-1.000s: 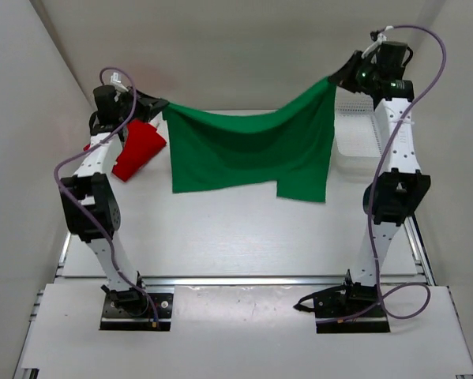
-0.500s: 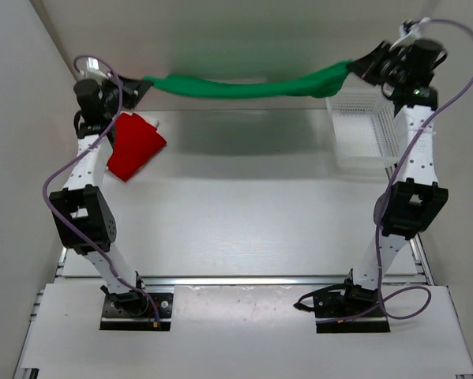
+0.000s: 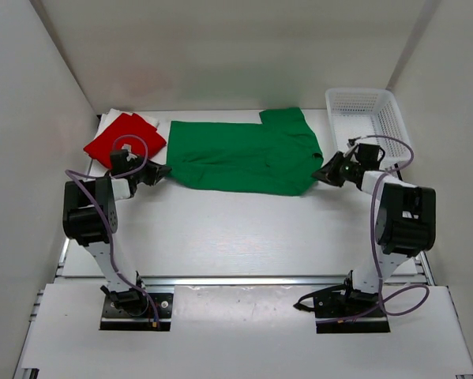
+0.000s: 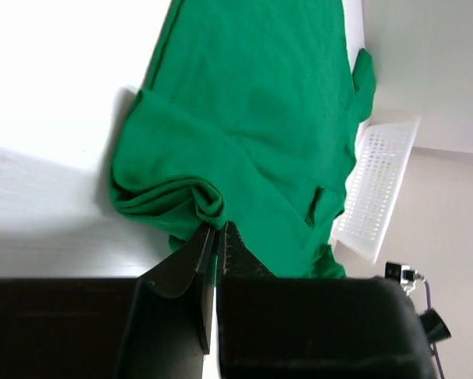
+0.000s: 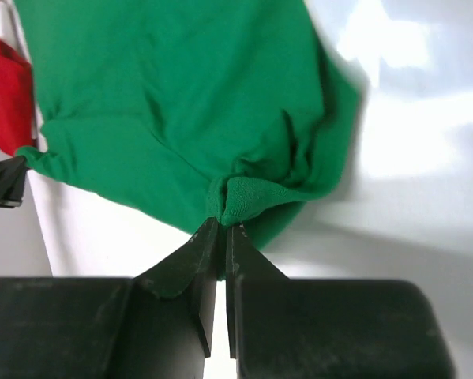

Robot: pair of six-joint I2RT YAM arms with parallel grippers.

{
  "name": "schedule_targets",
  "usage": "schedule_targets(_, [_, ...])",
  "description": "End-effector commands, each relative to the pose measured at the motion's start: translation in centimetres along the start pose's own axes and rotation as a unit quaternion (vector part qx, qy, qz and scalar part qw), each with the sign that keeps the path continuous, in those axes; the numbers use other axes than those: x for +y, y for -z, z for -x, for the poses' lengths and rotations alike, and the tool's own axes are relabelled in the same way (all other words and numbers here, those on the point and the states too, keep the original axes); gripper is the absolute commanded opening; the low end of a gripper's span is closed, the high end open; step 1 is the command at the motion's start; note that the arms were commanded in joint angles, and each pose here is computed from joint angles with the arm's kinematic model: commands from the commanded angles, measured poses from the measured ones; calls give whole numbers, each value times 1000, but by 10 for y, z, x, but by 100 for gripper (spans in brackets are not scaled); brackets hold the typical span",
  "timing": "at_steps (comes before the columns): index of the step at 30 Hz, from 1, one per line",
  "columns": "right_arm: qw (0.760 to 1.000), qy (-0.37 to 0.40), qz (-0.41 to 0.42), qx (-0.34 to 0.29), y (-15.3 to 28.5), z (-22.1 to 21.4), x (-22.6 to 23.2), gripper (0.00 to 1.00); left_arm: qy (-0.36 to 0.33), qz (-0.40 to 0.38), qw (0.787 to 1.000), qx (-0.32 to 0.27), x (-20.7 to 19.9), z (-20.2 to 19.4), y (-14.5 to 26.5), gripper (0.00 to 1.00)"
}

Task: Fold and stack the t-shirts
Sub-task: Fold the flattened tshirt in 1/3 of the way

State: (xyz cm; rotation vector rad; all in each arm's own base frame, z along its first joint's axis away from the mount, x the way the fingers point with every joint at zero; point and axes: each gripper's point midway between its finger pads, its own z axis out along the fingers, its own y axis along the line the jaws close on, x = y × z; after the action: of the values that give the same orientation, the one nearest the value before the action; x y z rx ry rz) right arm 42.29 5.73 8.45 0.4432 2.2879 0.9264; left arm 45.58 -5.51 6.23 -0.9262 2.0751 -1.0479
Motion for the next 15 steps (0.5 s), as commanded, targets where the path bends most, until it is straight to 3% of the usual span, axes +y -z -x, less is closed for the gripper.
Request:
schedule_targets(1, [996,43,16,-82,23,22,17,0,-40,-11,999,-23,-5,11,10,0])
schedule_targets(7, [994,-22,-62,-89,45,-31,-27,0,-66,59,996,-20,24,2,41,0])
schedule_targets(15, [981,-114,-57,-146,94,-85,-56,0,-82,175,981,-6,80,-18,105,0])
